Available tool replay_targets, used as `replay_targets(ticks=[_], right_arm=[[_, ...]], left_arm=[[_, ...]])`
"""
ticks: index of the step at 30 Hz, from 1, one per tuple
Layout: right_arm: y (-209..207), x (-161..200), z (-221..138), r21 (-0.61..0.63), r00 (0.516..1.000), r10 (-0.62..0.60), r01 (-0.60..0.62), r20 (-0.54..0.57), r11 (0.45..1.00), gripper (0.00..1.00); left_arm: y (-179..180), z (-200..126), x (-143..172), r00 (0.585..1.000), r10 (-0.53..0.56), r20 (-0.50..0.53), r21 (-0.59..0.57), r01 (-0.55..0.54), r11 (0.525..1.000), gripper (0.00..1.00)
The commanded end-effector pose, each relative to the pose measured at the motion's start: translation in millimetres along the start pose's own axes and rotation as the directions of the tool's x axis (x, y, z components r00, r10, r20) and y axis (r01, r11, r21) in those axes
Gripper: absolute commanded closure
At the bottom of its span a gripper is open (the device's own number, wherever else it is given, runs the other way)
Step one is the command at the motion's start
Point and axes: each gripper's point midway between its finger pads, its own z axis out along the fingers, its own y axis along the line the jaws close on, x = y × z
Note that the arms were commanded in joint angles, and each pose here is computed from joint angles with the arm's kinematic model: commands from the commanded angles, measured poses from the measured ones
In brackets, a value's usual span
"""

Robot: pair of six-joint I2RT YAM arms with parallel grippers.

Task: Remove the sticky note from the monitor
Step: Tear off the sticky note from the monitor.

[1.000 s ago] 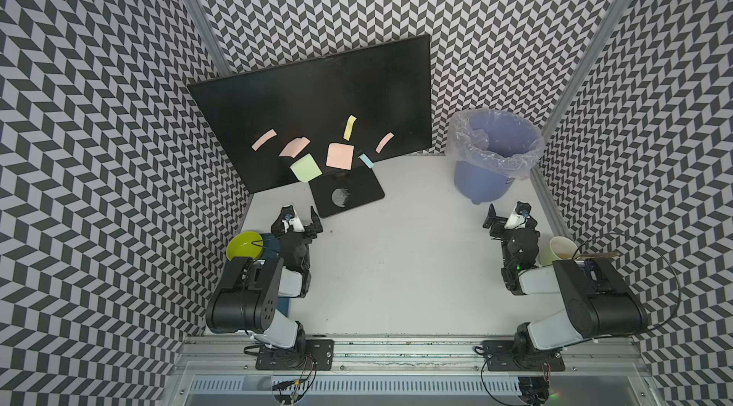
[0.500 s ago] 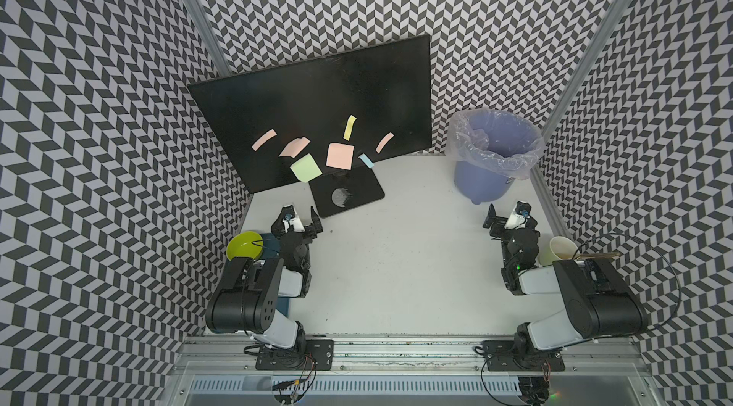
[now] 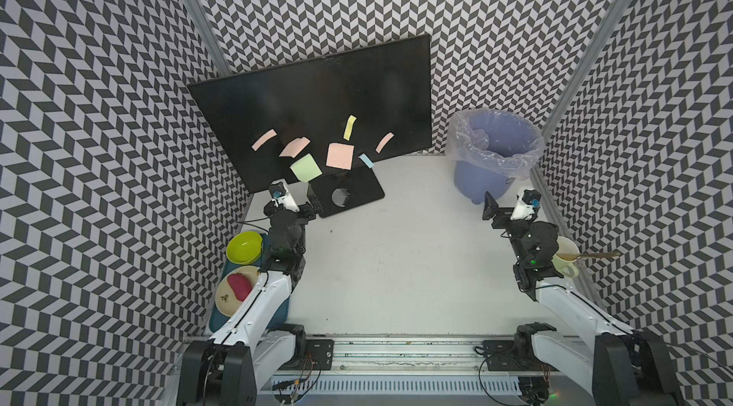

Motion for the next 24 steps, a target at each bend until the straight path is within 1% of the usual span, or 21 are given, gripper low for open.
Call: replay_targets(ticks=[1, 4, 7, 10, 14, 18, 21, 24], right_arm=[[37.4, -0.4, -3.0, -0.163, 0.995, 0.042, -0.057, -0.093, 0.985, 0.01], [62.4, -11.9, -5.0, -0.264, 0.989, 0.062, -0.096, -0.135, 0.960, 0.01], [84.2, -22.6, -6.8, -0.344, 0.982, 0.078, -0.135, -0.174, 0.929, 0.01], [104.8, -32.7, -8.4, -0.415, 0.974, 0.094, -0.175, -0.208, 0.893, 0.01], [122.8, -39.5, -8.8, -0.473, 0.966, 0.105, -0.209, -0.235, 0.856, 0.01], [141.6, -51.2, -9.2, -0.537, 0.963, 0.091, -0.218, -0.252, 0.815, 0.01], [152.6, -60.7, -10.4, -0.566, 0.966, 0.075, -0.206, -0.246, 0.798, 0.01], [161.0, -66.5, -11.9, -0.592, 0.968, 0.068, -0.201, -0.240, 0.780, 0.01]], left_arm=[[-5.8, -10.1, 22.2, 0.982, -0.038, -0.188, 0.018, 0.042, 0.999, 0.00], [-8.5, -13.5, 8.8, 0.975, -0.047, -0.216, 0.017, 0.052, 0.998, 0.00], [-7.4, -8.2, -9.9, 0.972, -0.043, -0.233, 0.041, 0.054, 0.998, 0.00], [3.0, -0.1, -36.1, 0.979, -0.032, -0.201, 0.041, 0.041, 0.998, 0.00], [23.3, 11.9, -69.1, 0.989, 0.005, -0.146, 0.003, -0.005, 1.000, 0.00], [43.6, 25.0, -92.7, 0.995, -0.009, -0.104, -0.007, 0.009, 1.000, 0.00], [55.3, 34.7, -115.0, 0.997, -0.014, -0.073, 0.013, 0.015, 1.000, 0.00], [64.8, 45.0, -136.9, 0.999, -0.019, -0.048, 0.049, 0.021, 0.999, 0.02]])
